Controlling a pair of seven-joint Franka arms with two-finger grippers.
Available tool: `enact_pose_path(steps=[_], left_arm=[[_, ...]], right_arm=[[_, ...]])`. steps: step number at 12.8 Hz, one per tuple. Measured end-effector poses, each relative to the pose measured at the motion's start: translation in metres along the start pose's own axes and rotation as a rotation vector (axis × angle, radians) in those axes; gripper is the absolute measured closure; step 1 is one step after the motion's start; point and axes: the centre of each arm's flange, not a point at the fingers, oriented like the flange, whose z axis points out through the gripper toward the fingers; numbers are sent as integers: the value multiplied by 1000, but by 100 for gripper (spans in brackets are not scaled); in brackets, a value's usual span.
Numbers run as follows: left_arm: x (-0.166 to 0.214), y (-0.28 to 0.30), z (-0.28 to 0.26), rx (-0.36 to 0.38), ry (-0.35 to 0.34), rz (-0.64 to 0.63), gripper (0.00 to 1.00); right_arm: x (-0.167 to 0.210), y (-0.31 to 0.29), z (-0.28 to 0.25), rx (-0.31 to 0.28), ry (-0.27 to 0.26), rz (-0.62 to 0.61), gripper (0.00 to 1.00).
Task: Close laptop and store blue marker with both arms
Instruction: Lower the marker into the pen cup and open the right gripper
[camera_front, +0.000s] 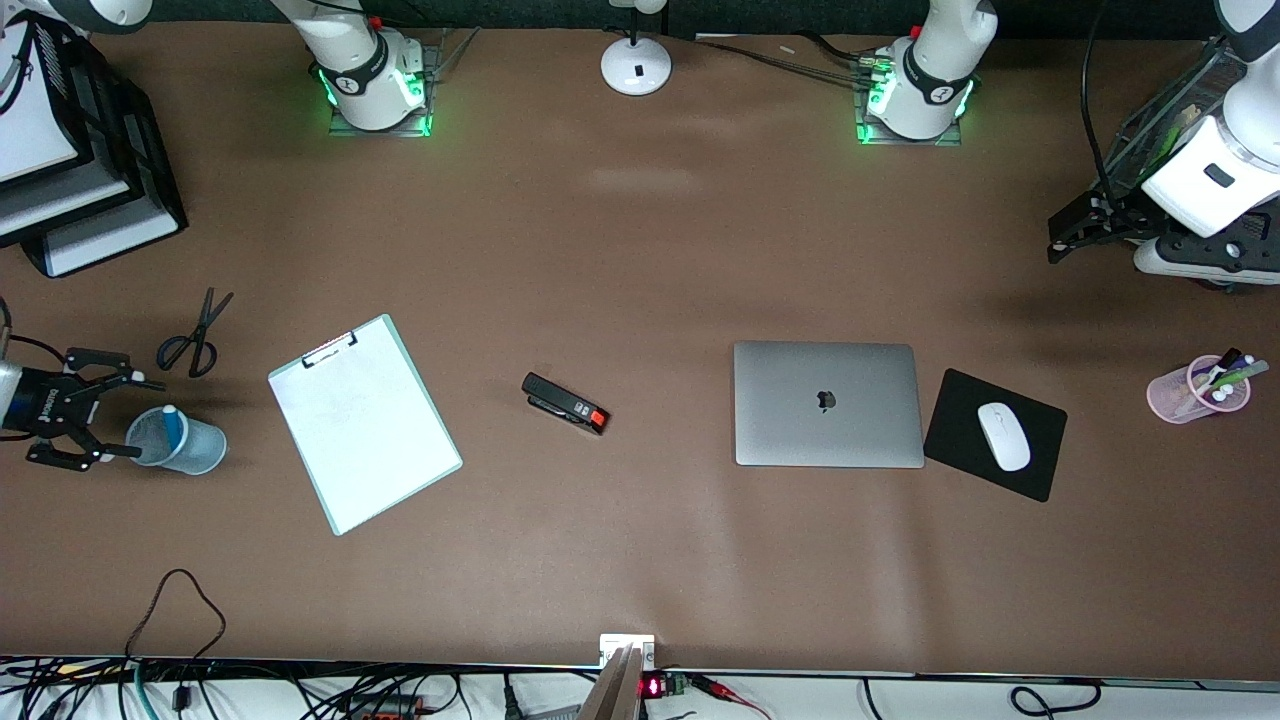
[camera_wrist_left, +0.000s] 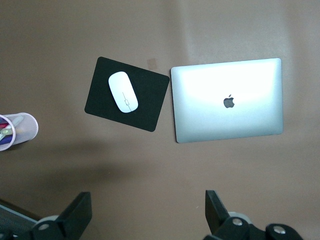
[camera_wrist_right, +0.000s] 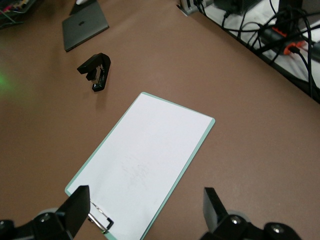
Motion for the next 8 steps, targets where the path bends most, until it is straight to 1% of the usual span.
enact_pose_path(steps=[4, 8], left_arm=[[0, -1, 0, 0, -1, -1, 0], [0, -2, 0, 0, -1, 0, 0]], right_arm=[[69, -30, -2, -41, -147, 136, 0], [135, -67, 6, -122, -303, 238, 0]])
